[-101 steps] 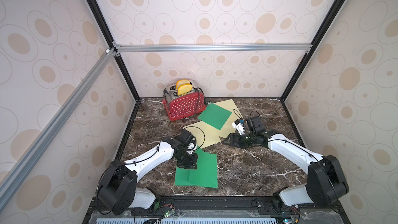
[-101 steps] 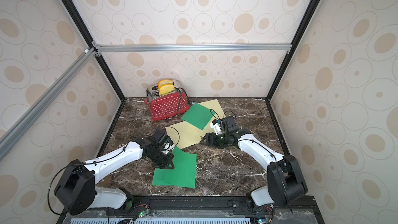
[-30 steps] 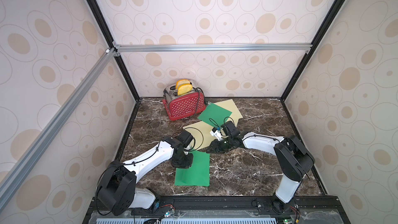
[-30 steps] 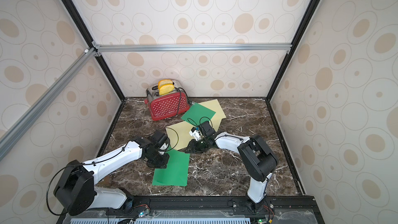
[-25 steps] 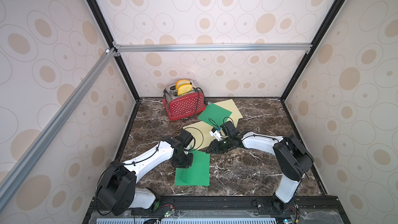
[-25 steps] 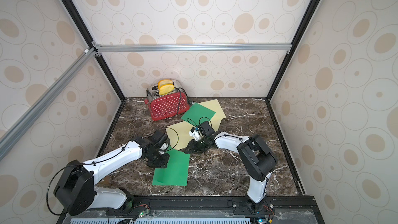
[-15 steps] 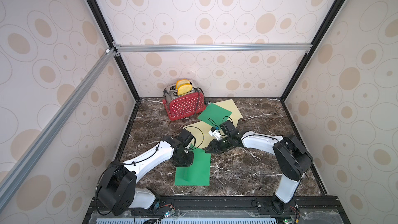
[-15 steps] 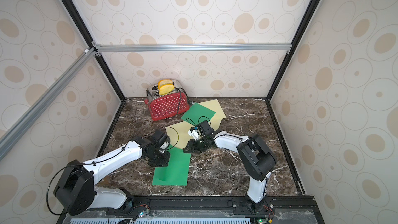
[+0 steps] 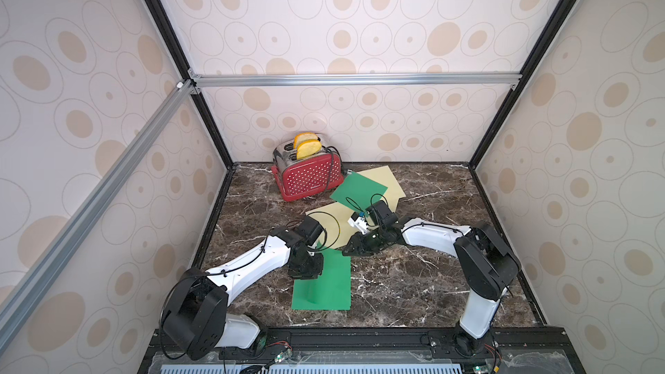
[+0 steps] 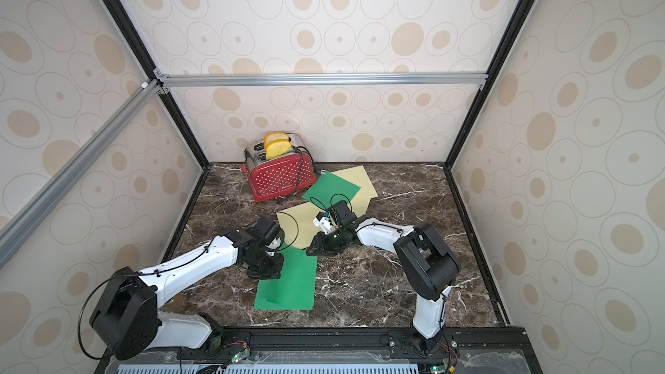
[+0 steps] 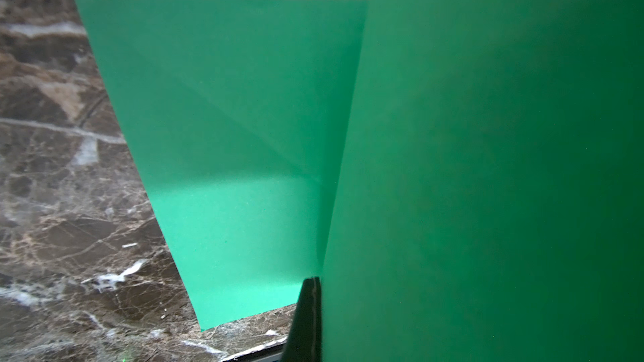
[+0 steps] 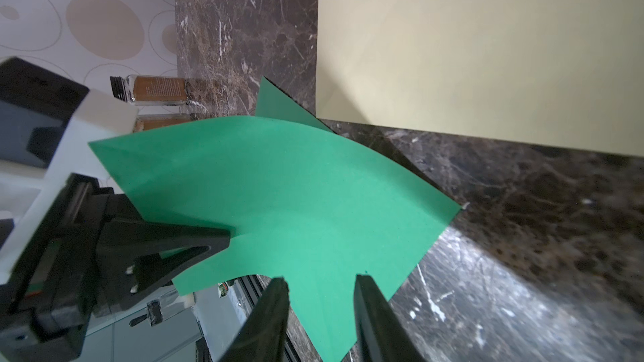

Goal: Sort the scattered colored papers by color
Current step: Place the colored paper.

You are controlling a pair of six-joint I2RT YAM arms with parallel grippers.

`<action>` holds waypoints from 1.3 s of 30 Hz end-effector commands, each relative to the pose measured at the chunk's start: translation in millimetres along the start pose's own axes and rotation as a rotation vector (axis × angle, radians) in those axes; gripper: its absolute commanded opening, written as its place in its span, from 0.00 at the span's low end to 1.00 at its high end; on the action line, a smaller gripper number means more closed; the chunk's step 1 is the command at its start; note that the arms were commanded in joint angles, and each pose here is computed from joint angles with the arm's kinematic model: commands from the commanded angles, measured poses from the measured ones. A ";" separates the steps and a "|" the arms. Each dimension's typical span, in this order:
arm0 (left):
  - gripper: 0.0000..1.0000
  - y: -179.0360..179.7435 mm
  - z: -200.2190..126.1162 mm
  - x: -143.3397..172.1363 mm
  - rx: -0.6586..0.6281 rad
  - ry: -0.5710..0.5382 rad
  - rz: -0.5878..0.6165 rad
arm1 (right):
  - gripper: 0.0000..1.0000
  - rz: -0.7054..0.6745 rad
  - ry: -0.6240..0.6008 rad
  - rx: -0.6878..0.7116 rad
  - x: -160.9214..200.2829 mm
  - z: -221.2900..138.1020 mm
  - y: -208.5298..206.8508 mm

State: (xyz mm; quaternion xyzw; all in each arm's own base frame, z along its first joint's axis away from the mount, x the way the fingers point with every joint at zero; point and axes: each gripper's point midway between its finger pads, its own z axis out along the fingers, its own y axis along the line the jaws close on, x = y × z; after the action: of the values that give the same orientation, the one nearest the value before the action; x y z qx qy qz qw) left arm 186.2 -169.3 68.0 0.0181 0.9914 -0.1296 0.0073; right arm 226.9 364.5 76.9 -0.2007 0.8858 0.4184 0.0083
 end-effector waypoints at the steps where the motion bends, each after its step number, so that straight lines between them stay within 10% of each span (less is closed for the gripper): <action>1: 0.00 2.0 -1.1 3.5 -0.014 0.020 -0.004 | 0.37 -0.016 0.021 -0.010 -0.2 4.3 4.0; 39: 0.00 8.6 1.1 0.3 -0.088 0.082 0.072 | 0.36 0.009 0.105 -0.050 20.3 30.3 -1.5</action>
State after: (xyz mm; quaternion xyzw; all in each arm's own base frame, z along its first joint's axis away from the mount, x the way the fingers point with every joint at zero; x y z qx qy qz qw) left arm 181.3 -161.7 58.6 0.0498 0.9941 -0.0908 -0.0320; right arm 210.8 377.0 58.2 -0.2119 0.8780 0.4279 -0.0326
